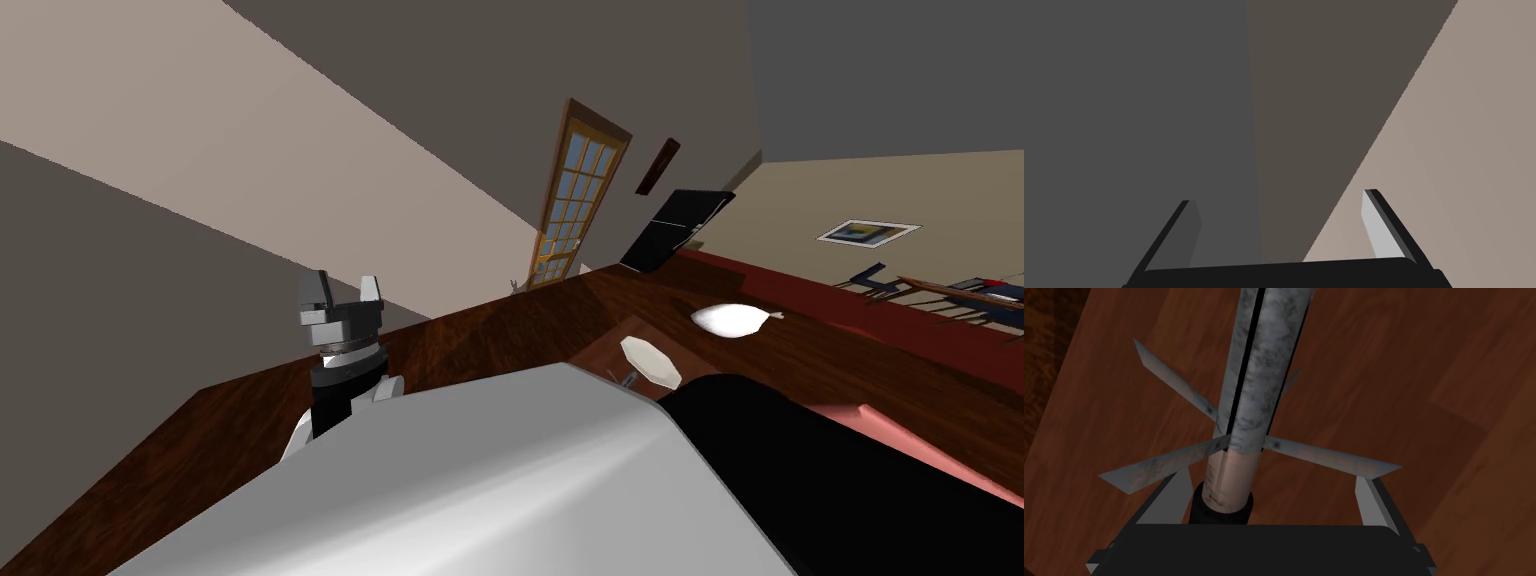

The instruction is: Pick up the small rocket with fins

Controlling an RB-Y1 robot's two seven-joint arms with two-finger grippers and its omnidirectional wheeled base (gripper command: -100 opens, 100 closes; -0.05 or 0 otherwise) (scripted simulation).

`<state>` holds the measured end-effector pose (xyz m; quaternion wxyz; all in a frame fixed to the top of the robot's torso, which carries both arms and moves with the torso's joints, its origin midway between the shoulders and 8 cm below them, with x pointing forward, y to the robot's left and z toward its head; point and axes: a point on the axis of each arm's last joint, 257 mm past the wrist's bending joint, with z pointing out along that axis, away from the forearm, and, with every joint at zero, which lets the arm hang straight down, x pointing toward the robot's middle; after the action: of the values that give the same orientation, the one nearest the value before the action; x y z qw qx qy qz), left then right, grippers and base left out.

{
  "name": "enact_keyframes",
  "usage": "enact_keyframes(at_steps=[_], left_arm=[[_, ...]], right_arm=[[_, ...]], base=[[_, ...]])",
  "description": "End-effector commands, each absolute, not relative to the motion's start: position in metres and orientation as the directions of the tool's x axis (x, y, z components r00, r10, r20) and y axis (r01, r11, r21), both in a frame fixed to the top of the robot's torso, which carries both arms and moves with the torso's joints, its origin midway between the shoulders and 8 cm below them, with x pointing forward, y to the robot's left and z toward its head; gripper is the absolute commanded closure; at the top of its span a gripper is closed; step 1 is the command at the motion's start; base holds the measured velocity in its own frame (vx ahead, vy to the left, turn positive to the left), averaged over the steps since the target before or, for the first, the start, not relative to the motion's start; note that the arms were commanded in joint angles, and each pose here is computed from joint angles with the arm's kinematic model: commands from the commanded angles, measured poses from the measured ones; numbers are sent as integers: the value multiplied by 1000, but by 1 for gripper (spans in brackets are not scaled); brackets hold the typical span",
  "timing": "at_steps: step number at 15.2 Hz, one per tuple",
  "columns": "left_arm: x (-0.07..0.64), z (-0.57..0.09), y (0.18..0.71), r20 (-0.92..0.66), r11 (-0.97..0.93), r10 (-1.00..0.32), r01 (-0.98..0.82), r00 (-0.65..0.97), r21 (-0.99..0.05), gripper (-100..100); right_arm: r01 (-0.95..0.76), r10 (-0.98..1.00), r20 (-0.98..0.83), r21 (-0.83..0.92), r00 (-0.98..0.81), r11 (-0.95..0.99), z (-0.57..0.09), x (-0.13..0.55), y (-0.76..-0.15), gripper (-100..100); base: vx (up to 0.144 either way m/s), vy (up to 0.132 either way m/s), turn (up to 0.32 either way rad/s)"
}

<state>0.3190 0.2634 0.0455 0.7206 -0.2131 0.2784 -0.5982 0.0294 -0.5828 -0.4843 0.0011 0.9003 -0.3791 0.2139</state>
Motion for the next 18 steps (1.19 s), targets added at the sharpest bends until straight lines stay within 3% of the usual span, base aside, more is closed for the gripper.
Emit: enact_keyframes(at_steps=[1, 5, 6, 10, 18], left_arm=[[319, 45, 263, -146, 193, -981, 743, 129, -640, 0], [319, 45, 263, -146, 193, -981, 743, 129, -640, 0], [319, 45, 263, -146, 193, -981, 743, 129, -640, 0], [319, 46, 263, -146, 193, -981, 744, 129, -640, 0], [319, 46, 263, -146, 193, -981, 744, 129, -640, 0]], right_arm=[[-668, -670, 383, -160, 636, -726, -489, 35, -577, -100], [-651, -656, 386, -164, 649, -741, -493, 47, -571, -100], [-648, -653, 385, -163, 652, -744, -494, 48, -570, 100], [-645, -652, 386, -169, 653, -746, -493, 51, -569, 100], [-698, -696, 379, -157, 610, -698, -479, 18, -587, 100]], base=[[59, -48, -171], [48, -32, -151], [15, 0, 13], [5, 4, 10], [-54, 29, 163]])
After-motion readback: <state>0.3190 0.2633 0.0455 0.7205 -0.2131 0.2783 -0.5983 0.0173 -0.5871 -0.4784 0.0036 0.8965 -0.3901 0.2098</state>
